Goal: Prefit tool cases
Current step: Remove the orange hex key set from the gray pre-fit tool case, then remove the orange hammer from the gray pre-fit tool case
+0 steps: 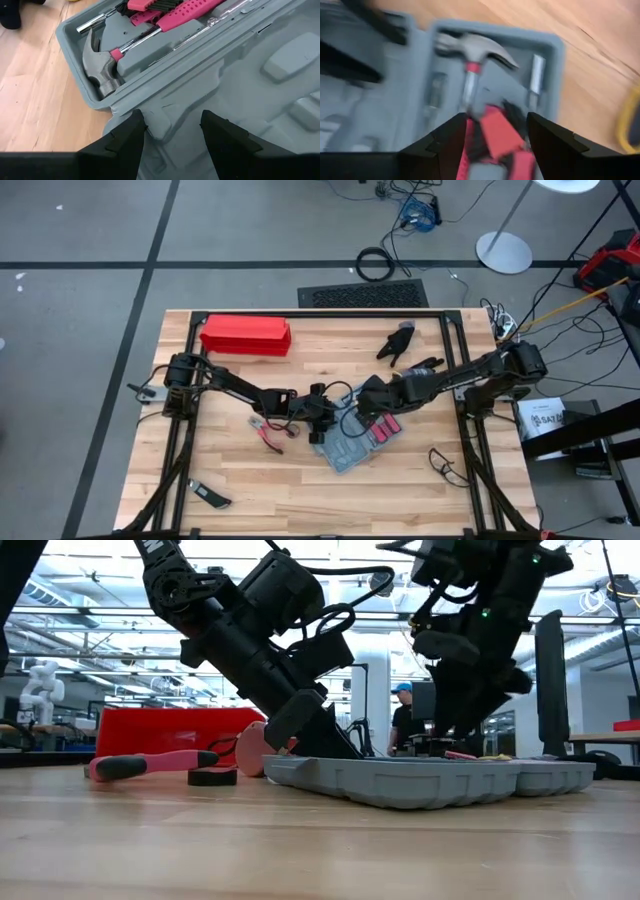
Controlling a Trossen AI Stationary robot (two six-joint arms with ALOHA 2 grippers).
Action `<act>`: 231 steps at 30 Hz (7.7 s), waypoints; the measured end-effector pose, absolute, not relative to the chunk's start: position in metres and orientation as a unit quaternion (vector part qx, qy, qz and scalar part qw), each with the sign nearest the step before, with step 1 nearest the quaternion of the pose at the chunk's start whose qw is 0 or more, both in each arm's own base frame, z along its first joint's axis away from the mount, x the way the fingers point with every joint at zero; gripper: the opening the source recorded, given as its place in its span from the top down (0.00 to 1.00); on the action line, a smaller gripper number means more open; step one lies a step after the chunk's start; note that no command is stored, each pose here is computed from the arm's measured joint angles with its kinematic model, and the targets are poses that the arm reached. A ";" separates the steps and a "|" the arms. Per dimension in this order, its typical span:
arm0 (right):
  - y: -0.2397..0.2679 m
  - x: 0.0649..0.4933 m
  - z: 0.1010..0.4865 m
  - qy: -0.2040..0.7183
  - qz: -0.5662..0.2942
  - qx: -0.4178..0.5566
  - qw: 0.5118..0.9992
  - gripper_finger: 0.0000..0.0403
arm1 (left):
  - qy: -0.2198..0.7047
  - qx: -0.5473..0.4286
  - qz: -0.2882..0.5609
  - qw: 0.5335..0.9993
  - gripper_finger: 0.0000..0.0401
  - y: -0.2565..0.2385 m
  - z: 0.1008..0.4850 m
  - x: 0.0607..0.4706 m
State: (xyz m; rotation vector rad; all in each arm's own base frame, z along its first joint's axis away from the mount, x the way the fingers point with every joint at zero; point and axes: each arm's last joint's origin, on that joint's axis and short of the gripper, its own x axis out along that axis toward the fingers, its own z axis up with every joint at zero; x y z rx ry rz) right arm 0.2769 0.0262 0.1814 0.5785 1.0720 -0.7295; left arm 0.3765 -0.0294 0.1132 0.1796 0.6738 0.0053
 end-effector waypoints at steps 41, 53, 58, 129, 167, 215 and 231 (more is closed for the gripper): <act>0.041 0.321 0.171 0.599 -0.482 0.271 0.579 0.49 | 0.331 0.092 -0.005 0.939 0.49 -0.036 0.113 0.376; 0.037 0.326 0.170 0.603 -0.449 0.225 0.620 0.50 | 0.331 0.092 -0.006 0.939 0.49 -0.036 0.113 0.376; 0.033 0.327 0.157 0.599 -0.435 0.219 0.636 0.54 | 0.331 0.091 -0.006 0.939 0.49 -0.036 0.113 0.376; 0.045 0.340 0.167 0.641 -0.313 0.114 0.692 0.50 | 0.329 0.092 -0.007 0.940 0.49 -0.037 0.113 0.376; 0.015 0.334 0.166 0.643 -0.385 0.050 0.660 1.00 | 0.337 0.093 -0.007 0.937 0.50 -0.037 0.112 0.375; 0.069 0.417 0.195 0.372 0.069 0.185 0.907 0.88 | 0.214 0.243 0.221 0.920 0.50 -0.094 0.290 0.261; 0.066 0.373 0.227 0.468 -0.001 0.120 0.876 0.72 | 0.238 0.166 0.155 0.944 0.50 -0.083 0.266 0.289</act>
